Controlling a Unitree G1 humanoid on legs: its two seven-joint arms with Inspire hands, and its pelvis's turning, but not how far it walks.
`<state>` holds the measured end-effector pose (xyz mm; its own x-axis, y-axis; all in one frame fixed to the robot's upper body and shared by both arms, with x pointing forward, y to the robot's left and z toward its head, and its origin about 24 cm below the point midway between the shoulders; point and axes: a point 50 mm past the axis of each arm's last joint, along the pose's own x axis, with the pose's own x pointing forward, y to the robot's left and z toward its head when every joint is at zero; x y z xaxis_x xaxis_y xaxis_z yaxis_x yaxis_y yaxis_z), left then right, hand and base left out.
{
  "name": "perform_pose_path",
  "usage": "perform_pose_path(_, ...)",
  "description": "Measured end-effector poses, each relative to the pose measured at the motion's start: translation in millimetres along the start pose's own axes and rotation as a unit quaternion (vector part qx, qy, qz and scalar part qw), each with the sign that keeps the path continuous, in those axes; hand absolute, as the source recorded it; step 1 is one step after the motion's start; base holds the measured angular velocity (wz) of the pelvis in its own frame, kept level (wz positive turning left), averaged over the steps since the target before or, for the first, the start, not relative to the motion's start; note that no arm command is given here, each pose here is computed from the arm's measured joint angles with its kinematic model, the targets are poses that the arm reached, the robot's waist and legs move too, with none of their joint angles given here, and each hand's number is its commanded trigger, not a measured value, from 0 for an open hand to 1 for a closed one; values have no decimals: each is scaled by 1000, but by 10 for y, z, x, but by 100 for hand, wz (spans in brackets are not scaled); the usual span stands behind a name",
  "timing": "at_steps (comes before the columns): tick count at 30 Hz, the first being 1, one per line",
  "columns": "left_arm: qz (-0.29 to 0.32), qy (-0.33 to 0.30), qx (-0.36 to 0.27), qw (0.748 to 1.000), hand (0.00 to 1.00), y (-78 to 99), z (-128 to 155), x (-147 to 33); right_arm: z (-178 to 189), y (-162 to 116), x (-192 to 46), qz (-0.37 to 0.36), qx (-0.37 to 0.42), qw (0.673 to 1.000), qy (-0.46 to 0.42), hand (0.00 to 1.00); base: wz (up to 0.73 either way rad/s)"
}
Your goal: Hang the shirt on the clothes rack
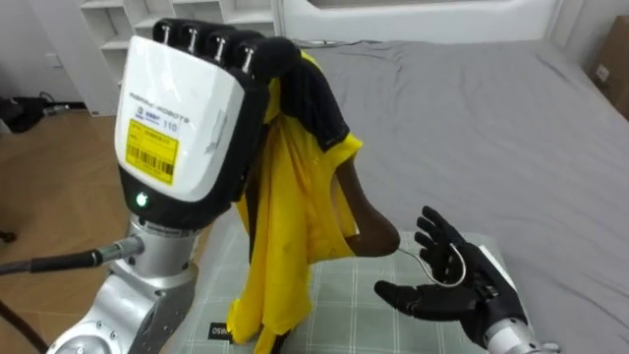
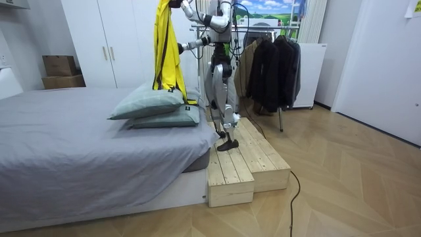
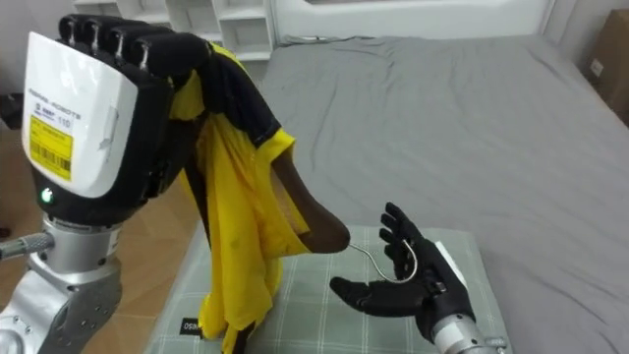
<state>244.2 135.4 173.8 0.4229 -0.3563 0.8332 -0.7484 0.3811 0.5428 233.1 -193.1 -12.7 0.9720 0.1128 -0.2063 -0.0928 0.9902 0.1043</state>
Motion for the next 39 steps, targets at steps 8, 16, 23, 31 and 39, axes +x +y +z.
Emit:
perform_pose_path(8,-8,-17,-13,1000,100,-2,30,1,-26,-17,-40,-3,-28,1000,0,0,0)
perform_pose_path(16,-12,-20,-15,1000,100,-5,35,1,-142,-25,-105,6,-23,999,21,0,-1)
perform_pose_path(23,-15,-25,-11,1000,100,1,21,-4,-242,-22,-141,1,-15,999,39,0,-1)
perform_pose_path(31,-15,-26,-11,999,100,0,23,-4,-253,-12,-146,2,-8,999,40,0,0)
perform_pose_path(39,-13,-26,-12,1000,100,0,29,-4,-299,95,-145,31,20,998,47,0,0)
